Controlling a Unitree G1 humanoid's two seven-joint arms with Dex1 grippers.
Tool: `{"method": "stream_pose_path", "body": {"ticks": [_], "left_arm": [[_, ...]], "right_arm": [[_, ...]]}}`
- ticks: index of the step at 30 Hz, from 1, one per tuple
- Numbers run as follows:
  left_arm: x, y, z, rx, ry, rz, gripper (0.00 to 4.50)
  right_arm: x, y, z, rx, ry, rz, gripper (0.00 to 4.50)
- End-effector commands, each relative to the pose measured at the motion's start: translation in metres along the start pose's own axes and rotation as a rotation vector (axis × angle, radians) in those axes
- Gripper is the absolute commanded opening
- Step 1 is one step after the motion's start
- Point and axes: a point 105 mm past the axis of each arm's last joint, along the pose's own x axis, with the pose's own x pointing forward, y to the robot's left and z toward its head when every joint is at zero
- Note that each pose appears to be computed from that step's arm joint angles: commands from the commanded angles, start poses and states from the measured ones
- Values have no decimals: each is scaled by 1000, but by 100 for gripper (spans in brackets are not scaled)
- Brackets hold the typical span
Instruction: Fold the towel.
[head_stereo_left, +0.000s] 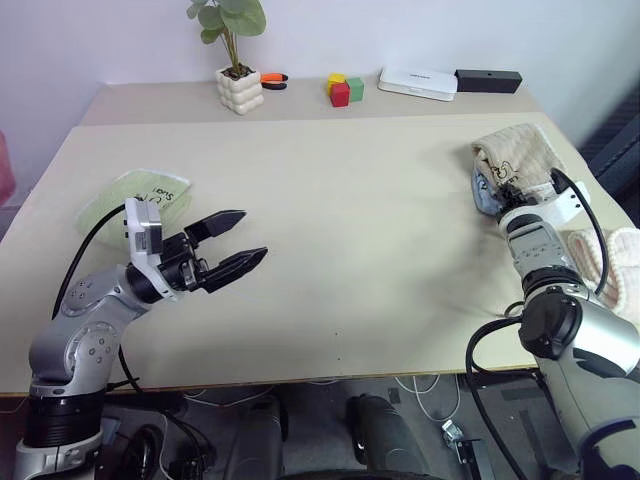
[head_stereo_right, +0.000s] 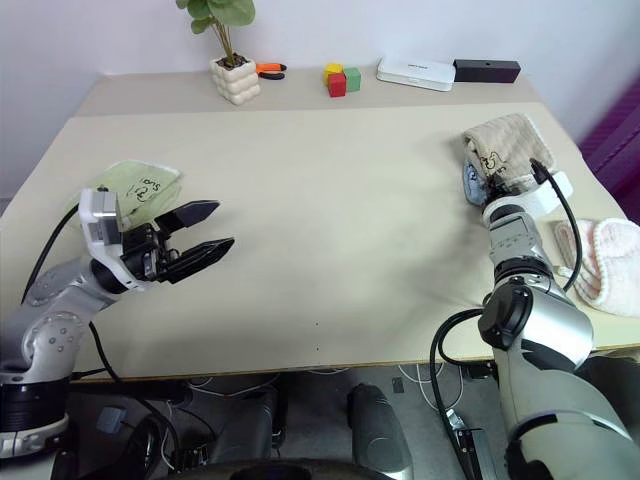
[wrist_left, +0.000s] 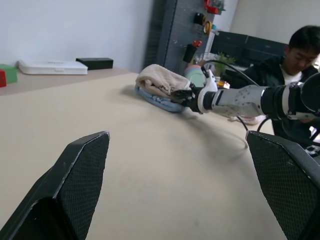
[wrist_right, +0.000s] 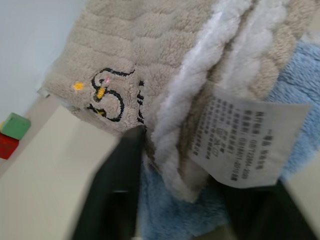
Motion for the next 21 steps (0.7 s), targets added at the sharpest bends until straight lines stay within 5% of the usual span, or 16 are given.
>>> {"method": "stream_pose_path", "body": {"ticks": [1,2,21], "left_arm": [[1,-3,9,37,-20,-9,450],[1,-3,9,36,-20,-9,450],[0,-3,7,37,-15,-2,450]], "right_arm": [[2,15,21,12,-58,52,403],[3,19,21,15,-58,71,444],[-21,156,38,-136,-164,646,444]]}}
